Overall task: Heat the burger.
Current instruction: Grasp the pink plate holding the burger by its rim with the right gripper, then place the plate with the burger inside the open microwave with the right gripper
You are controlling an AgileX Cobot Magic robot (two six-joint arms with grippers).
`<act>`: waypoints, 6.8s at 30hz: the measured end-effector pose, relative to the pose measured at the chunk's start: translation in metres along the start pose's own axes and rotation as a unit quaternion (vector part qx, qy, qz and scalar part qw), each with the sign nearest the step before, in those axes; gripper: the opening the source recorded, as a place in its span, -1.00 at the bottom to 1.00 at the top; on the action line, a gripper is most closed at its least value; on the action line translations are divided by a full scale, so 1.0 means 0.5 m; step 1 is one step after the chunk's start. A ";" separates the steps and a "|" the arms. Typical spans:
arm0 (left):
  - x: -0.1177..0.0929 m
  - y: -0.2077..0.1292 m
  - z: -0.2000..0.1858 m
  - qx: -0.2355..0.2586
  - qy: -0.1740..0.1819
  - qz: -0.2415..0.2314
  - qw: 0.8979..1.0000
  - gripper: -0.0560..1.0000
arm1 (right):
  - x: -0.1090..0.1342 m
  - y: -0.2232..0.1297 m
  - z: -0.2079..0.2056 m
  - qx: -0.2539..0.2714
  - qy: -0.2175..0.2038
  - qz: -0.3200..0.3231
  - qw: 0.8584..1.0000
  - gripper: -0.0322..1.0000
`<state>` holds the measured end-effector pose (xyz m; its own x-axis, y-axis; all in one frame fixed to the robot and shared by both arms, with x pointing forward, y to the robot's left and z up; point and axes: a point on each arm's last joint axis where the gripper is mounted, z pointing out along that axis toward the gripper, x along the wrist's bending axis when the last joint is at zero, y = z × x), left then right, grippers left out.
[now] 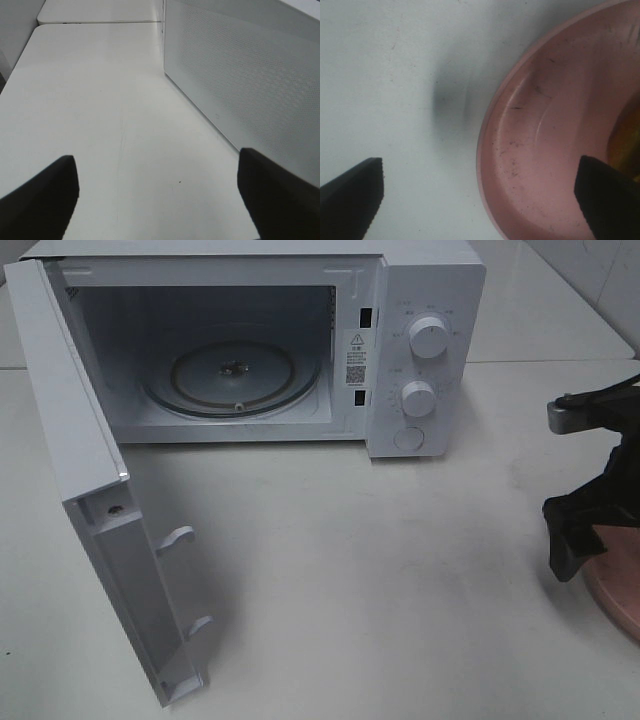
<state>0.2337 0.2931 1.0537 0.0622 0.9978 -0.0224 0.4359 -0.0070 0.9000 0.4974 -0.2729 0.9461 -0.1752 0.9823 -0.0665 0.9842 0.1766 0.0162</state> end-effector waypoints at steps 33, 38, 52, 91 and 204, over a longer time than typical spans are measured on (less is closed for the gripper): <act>0.000 0.000 0.000 0.000 0.000 0.000 1.000 0.64 | -0.027 0.027 0.119 0.047 0.003 0.018 0.999 0.42; 0.000 0.000 0.000 0.000 0.000 0.000 1.000 0.64 | -0.029 0.029 0.122 0.050 -0.003 0.021 0.999 -0.07; 0.000 0.000 0.000 0.000 0.000 0.000 1.000 0.64 | -0.028 0.027 0.120 0.063 -0.004 0.047 0.997 -0.61; 0.000 0.000 0.000 0.000 0.000 0.000 1.000 0.64 | 0.068 0.006 0.064 0.069 -0.200 -0.038 0.977 -0.84; 0.000 0.000 0.000 0.000 0.000 0.000 1.000 0.64 | 0.392 -0.154 -0.079 -0.170 -0.200 -0.754 0.603 -0.83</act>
<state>0.2337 0.2932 1.0537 0.0616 0.9979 -0.0215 0.4359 -0.0075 0.9000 0.3863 -0.0914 0.9712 -0.7761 -0.3912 -0.4947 -0.3588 0.9189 -0.1637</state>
